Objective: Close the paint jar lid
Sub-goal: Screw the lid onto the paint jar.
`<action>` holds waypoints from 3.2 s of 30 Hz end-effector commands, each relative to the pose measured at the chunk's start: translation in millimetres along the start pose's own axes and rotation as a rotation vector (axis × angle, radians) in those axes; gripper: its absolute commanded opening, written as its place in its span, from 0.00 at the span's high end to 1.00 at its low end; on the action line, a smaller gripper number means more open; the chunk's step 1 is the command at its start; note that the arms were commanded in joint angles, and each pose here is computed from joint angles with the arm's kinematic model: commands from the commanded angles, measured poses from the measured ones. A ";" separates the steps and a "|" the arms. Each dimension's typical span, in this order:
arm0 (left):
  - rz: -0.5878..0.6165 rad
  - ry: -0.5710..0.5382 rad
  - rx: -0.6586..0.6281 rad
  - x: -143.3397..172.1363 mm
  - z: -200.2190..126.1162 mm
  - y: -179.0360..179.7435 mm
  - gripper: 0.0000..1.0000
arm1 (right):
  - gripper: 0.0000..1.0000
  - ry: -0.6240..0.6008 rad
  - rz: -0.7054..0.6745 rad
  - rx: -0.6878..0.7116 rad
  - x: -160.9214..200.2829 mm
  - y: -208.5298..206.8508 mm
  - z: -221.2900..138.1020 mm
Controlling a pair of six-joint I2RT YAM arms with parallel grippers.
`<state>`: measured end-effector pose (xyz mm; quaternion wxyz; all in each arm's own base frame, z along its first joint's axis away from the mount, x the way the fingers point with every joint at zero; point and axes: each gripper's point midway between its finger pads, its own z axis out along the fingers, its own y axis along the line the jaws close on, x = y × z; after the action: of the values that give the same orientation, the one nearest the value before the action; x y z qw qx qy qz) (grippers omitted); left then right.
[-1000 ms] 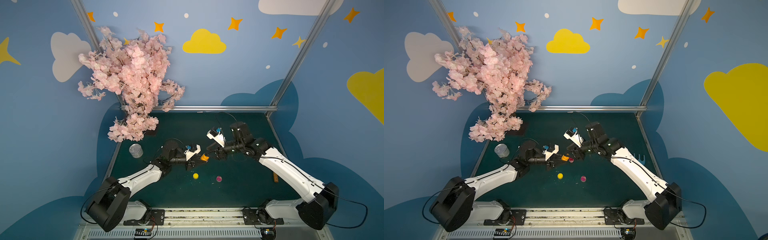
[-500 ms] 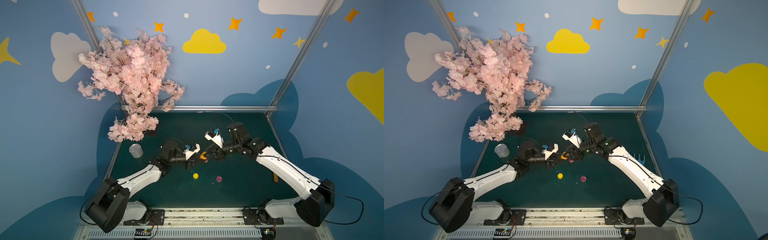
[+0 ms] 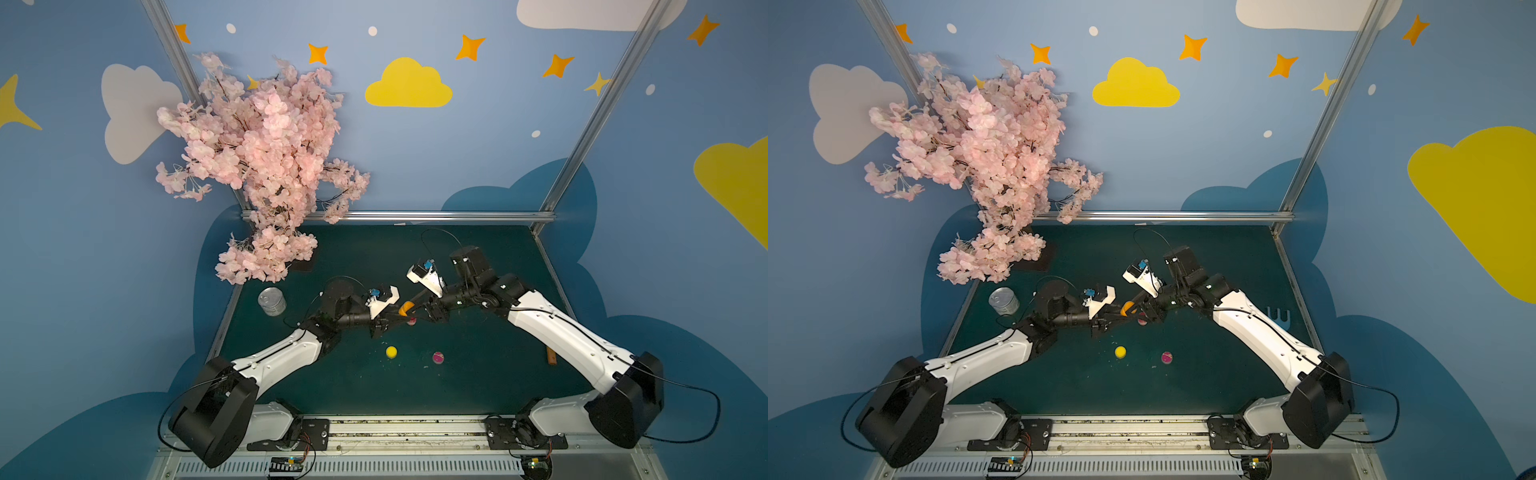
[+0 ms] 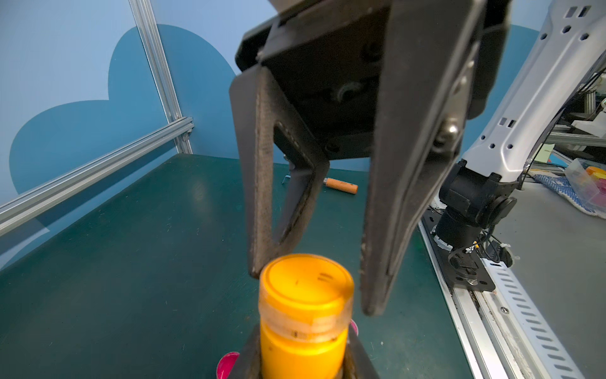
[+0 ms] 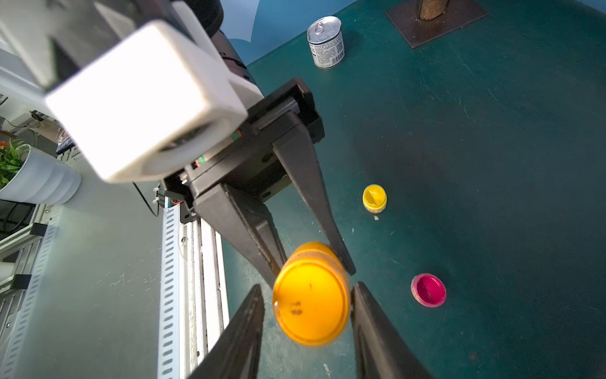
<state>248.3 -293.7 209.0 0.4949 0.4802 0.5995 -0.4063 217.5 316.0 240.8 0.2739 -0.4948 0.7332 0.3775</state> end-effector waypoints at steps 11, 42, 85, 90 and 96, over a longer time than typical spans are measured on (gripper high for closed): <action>0.050 -0.031 -0.026 -16.9 -2.5 5.5 0.76 | 0.69 0.023 0.018 0.008 -1.4 -3.0 3.6; 0.366 -0.110 -0.587 -90.2 -5.3 74.6 0.76 | 0.77 0.073 0.389 0.273 4.9 -43.5 35.3; -0.013 -0.029 0.037 -20.0 1.7 -5.0 0.75 | 0.36 -0.234 0.007 0.201 -28.9 1.3 -56.5; -0.002 -0.054 0.114 -27.9 -0.5 -17.6 0.75 | 0.45 -0.243 -0.052 0.112 -36.7 12.8 -52.0; -0.003 -0.057 0.122 -30.7 -0.2 -16.7 0.75 | 0.49 -0.242 -0.076 0.058 -34.9 20.5 -46.2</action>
<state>235.4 -300.1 227.7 0.4809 0.4898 0.5774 -0.4421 215.2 294.5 287.4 0.3788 -0.4442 0.7145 0.3856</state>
